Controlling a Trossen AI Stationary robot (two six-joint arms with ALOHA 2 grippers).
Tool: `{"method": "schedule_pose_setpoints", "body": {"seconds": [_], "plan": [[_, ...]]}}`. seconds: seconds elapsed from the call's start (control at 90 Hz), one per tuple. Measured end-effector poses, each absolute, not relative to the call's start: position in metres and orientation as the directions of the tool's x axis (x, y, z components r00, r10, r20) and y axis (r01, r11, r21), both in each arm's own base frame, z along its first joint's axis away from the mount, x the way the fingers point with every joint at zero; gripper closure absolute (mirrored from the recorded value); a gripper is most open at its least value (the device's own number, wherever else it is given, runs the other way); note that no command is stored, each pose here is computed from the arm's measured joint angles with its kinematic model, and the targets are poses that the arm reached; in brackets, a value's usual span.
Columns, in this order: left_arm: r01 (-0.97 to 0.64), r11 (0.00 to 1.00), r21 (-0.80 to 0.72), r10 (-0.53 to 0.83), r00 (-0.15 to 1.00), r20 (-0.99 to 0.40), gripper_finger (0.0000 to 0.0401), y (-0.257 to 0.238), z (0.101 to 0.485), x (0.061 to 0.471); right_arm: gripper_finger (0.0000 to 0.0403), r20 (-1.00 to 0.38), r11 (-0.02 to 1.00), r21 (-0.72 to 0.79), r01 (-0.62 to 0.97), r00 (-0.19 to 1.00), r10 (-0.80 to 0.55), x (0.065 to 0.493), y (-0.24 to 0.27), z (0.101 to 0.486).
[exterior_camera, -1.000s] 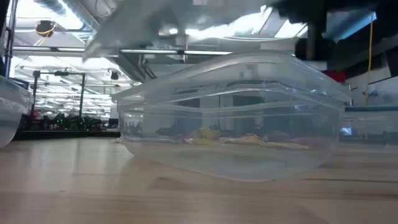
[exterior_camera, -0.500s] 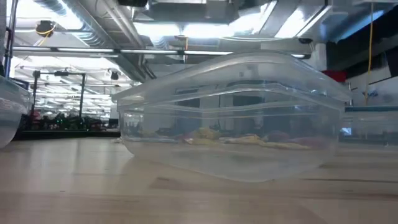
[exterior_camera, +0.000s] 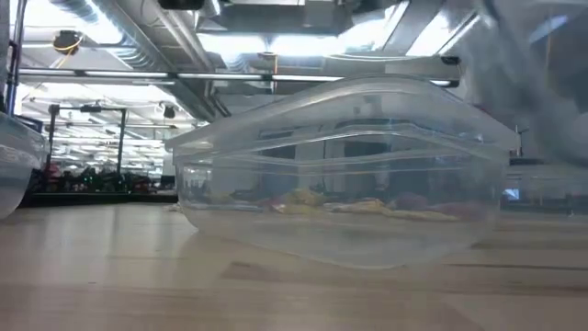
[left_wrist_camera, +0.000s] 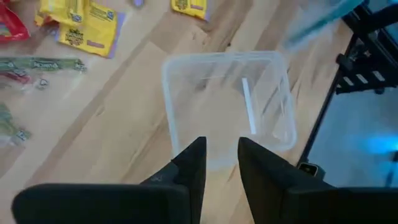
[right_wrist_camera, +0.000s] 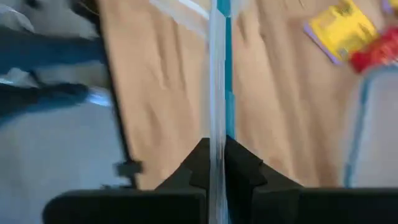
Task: Sort candy
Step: Open the rectangular transparent bin
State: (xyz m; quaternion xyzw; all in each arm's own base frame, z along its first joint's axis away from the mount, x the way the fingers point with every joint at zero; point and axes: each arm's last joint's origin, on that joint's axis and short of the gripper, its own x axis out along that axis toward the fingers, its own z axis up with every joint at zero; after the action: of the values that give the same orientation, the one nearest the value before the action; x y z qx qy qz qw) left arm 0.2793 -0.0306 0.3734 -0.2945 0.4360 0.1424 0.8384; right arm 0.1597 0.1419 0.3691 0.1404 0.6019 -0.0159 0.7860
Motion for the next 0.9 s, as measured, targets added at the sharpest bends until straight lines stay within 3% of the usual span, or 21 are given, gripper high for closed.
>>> {"method": "schedule_pose_setpoints", "body": {"seconds": [0.278,0.667,0.9], "plan": [[-0.509,0.786,-0.351,0.016,0.584,-0.812,0.0324,-0.030,0.374,0.280,0.0398,-0.951,0.966,-0.115,0.233,0.254,-0.174,0.160,0.178,0.337],[-0.542,0.784,-0.304,0.097,0.589,-0.802,0.0324,-0.028,0.374,0.280,0.0402,-0.927,0.928,-0.319,0.194,0.140,-0.348,0.179,0.227,0.279],[-0.538,0.787,-0.301,0.097,0.590,-0.802,0.0324,-0.028,0.374,0.280,0.0402,-0.891,0.917,-0.364,0.165,0.227,-0.394,0.185,0.216,0.286]]}}
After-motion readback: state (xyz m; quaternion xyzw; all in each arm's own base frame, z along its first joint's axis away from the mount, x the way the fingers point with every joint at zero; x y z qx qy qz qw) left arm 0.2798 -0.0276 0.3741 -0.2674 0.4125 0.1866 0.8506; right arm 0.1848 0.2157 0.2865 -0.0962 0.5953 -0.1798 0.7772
